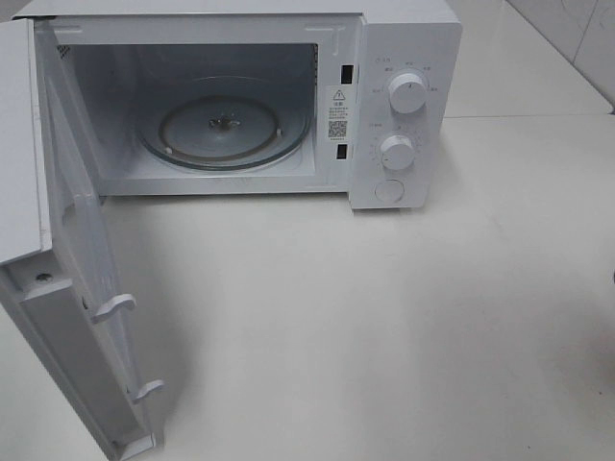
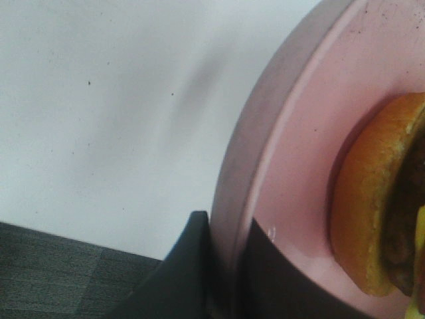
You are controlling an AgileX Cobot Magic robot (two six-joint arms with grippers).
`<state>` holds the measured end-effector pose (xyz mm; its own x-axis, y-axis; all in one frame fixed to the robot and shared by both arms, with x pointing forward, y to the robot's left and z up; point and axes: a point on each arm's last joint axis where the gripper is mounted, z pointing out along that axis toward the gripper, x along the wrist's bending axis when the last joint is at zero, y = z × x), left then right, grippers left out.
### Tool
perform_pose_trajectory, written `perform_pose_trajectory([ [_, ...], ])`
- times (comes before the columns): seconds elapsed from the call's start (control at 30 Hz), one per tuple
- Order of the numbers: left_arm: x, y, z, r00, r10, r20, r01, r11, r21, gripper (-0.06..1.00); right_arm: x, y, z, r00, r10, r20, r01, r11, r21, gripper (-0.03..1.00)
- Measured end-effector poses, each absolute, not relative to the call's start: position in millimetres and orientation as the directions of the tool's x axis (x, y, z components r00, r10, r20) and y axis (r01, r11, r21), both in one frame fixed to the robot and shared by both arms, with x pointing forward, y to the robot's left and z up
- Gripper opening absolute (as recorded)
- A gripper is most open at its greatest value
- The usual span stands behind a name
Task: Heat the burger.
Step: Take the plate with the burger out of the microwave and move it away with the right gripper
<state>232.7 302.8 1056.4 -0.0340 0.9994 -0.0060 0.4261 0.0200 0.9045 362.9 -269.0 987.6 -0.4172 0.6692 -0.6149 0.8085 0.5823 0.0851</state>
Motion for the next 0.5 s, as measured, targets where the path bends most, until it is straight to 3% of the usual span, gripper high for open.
perform_pose_trajectory([
  [0.5, 233, 303, 1056, -0.034, 0.999, -0.006, 0.426, 0.020, 0.904, 0.97, 391, -248, 974, -0.220, 0.735, -0.641, 0.920, 0.374, 0.114, 0.05],
])
